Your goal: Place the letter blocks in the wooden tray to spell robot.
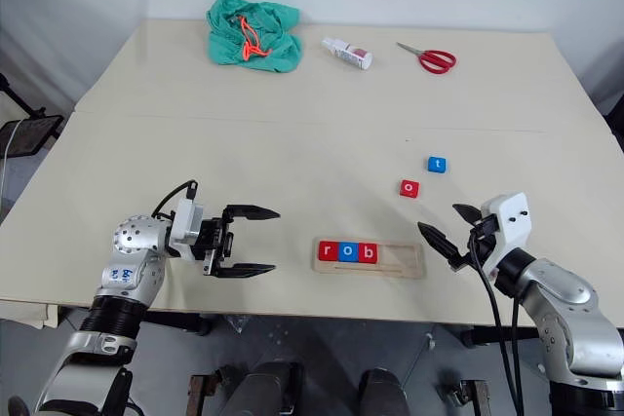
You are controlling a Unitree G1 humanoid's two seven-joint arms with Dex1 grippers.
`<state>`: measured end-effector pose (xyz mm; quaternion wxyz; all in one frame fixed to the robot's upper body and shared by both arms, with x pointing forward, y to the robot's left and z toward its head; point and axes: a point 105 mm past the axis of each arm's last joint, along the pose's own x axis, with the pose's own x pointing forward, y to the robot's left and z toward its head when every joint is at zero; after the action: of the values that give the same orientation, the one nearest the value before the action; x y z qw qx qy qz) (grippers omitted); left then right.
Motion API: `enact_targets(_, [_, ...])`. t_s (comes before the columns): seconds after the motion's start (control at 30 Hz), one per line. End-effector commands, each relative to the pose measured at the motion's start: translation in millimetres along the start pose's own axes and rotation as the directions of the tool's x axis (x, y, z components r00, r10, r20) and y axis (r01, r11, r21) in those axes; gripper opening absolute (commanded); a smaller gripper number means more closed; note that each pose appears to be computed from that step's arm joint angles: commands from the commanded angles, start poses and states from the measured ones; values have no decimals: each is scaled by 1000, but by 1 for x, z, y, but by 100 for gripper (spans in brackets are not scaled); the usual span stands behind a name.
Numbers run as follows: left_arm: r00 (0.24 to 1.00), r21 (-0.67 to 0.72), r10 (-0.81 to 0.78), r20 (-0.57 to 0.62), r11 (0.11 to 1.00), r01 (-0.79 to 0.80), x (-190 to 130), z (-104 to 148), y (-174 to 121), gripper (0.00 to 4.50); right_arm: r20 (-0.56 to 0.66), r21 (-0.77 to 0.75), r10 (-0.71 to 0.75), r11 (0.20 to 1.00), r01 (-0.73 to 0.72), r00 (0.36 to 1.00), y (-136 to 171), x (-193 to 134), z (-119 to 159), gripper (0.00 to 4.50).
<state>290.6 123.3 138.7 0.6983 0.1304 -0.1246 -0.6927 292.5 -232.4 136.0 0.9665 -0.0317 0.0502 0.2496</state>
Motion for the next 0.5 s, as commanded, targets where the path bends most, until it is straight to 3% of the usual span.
enact_targets(0.03, [1000,37,1,-3,999,-1,-2,5,3,450,34,-25,-11,1000,12,999,3,7,14,448])
enact_targets(0.5, [1000,35,26,5,999,-26,-2,6,-8,450,76,52,-200,979,197,977,28,89,16,448])
